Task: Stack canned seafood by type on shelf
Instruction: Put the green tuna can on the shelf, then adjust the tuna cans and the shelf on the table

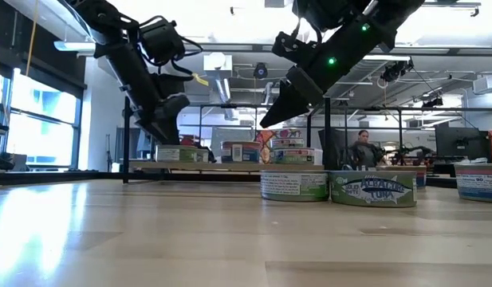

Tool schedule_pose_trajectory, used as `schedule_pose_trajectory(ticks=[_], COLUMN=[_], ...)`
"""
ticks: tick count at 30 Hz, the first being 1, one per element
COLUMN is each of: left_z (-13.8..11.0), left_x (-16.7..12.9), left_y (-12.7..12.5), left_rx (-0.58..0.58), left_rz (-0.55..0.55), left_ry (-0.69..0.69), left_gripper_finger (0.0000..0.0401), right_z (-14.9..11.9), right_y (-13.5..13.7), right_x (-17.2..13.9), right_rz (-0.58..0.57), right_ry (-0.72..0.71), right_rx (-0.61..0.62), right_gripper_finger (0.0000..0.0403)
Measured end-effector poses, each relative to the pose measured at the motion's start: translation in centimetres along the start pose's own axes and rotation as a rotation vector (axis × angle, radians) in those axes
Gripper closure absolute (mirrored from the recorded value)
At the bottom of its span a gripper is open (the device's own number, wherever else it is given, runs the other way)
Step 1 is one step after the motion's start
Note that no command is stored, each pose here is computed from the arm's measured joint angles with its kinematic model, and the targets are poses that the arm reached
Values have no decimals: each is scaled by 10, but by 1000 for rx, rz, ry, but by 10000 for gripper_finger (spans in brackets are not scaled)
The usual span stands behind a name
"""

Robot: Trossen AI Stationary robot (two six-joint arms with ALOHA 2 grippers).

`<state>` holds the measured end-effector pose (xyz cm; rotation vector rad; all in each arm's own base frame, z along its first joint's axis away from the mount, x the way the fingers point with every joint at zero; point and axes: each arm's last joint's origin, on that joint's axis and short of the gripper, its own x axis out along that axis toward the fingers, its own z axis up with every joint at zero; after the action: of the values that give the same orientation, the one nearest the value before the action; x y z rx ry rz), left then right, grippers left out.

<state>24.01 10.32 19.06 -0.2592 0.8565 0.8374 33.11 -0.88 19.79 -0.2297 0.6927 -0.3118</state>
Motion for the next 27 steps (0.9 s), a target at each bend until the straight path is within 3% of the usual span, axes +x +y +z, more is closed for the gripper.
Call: schedule_pose_trajectory(ticks=[11,18,27], left_z=[6,8,11], left_x=[4,4,3], left_y=[2,1,-4], left_rx=[13,11,-12], left_rz=[-26,-59,-190], left_ry=[-39,-49,-62], left_gripper_finger=[390,399,401], right_z=[0,0,0], right_y=[0,0,0], right_x=[0,0,0], right_rz=[0,0,0], right_ry=[-1,-1,-1], right_rx=[1,1,1], right_gripper_finger=[6,6,6])
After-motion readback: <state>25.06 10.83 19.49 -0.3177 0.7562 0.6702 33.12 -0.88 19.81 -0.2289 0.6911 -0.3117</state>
